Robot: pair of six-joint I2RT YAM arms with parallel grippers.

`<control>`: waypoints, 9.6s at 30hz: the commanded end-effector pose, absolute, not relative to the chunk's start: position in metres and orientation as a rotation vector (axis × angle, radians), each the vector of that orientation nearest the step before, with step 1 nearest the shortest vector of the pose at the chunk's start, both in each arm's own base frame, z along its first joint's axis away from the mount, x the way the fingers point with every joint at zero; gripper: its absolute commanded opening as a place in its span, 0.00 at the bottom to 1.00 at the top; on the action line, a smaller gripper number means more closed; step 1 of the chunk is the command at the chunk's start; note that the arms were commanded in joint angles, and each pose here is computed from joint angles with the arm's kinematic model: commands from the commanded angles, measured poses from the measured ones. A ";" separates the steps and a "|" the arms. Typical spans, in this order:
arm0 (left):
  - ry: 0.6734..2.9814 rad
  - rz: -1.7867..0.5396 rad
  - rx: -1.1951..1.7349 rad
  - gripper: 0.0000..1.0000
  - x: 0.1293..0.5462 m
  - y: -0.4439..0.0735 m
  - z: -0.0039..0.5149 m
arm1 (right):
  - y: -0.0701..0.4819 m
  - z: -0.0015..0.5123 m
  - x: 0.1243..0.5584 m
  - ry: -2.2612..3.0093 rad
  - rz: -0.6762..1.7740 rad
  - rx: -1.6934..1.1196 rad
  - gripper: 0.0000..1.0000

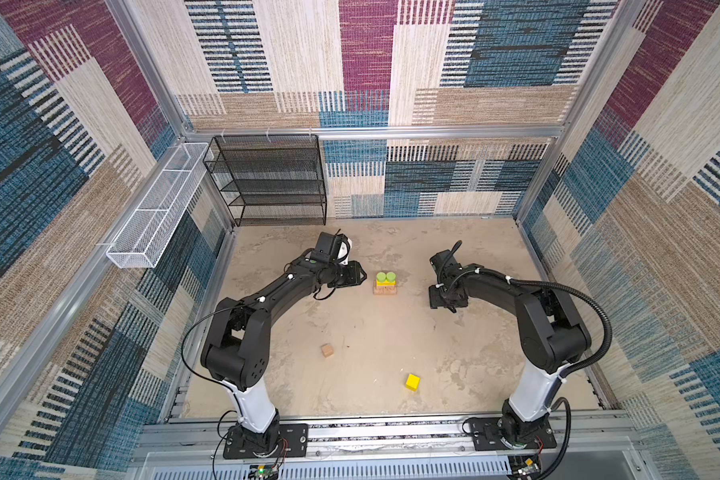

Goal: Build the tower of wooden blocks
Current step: 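Close the right gripper on the green rectangular block, then lift the green block with the right gripper and carry it over the stack, then lower the green block onto the two green cylinders with the right gripper, then open the right gripper to release the green block on the cylinders, then raise the right gripper and withdraw it away from the stack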

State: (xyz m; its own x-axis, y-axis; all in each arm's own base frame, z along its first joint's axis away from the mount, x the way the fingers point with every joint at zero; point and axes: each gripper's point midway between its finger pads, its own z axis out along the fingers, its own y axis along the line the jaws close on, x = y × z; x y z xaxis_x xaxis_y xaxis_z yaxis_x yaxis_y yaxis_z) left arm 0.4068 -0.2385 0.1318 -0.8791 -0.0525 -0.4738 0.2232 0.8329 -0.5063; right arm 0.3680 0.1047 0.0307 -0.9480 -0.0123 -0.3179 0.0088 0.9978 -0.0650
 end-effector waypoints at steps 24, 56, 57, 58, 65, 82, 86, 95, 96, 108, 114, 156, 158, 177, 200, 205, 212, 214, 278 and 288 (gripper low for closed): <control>2.531 -0.775 0.159 0.44 0.407 -0.238 0.131 | 0.108 0.030 0.373 2.810 -0.037 0.036 0.67; 2.513 -0.814 0.101 0.44 0.409 -0.224 0.134 | 0.222 0.135 0.413 2.695 0.196 0.006 0.56; 2.518 -0.810 0.097 0.44 0.409 -0.222 0.133 | 0.225 0.136 0.414 2.696 0.188 0.011 0.56; 2.516 -0.808 0.091 0.44 0.409 -0.220 0.134 | 0.227 0.137 0.414 2.697 0.176 0.015 0.56; 2.522 -0.794 0.063 0.44 0.409 -0.209 0.131 | 0.250 0.136 0.411 2.709 0.130 0.020 0.56; 2.521 -0.796 0.017 0.44 0.409 -0.191 0.129 | 0.276 0.133 0.420 2.748 0.050 0.003 0.57; 2.522 -0.804 0.003 0.44 0.410 -0.188 0.128 | 0.278 0.129 0.422 2.754 0.029 -0.003 0.58; 2.518 -0.817 -0.005 0.44 0.411 -0.187 0.128 | 0.282 0.122 0.425 2.769 -0.001 -0.042 0.58; 2.519 -0.816 -0.007 0.44 0.411 -0.186 0.127 | 0.283 0.121 0.426 2.771 0.000 -0.045 0.59; 2.519 -0.826 -0.014 0.44 0.411 -0.185 0.126 | 0.283 0.118 0.427 2.779 -0.022 -0.056 0.60; 2.520 -0.829 -0.015 0.44 0.411 -0.185 0.126 | 0.285 0.117 0.427 2.782 -0.016 -0.060 0.61; 2.514 -0.834 -0.033 0.44 0.410 -0.179 0.126 | 0.286 0.117 0.431 2.764 -0.059 -0.055 0.68; 2.512 -0.836 -0.033 0.44 0.411 -0.179 0.127 | 0.287 0.116 0.431 2.763 -0.058 -0.055 0.68; 2.515 -0.840 -0.037 0.44 0.410 -0.179 0.125 | 0.287 0.113 0.432 2.767 -0.063 -0.053 0.70; 2.516 -0.845 -0.039 0.44 0.410 -0.178 0.125 | 0.290 0.113 0.434 2.762 -0.044 -0.052 0.67; 2.516 -0.844 -0.042 0.44 0.410 -0.177 0.125 | 0.291 0.113 0.434 2.764 -0.042 -0.050 0.67; 2.514 -0.845 -0.041 0.44 0.410 -0.177 0.126 | 0.292 0.112 0.434 2.765 -0.038 -0.050 0.71; 2.518 -0.845 -0.042 0.44 0.410 -0.177 0.124 | 0.292 0.112 0.434 2.765 -0.038 -0.050 0.73; 2.589 -0.537 0.111 0.43 0.361 -0.196 0.172 | 0.095 0.303 0.346 1.627 0.275 0.634 0.99; 2.630 -0.442 0.297 0.44 0.321 -0.229 0.177 | 0.052 0.288 0.329 1.574 0.317 0.770 0.99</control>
State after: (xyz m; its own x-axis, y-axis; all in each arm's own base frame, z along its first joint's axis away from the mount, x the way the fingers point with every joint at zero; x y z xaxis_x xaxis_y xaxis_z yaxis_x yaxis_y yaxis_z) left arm 0.3307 -0.2343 0.1769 -0.8764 0.0854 -0.4739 0.2614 0.9109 -0.3192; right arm 0.3329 0.0526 0.2898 0.0100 0.6029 -0.7977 0.3113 0.7563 0.5755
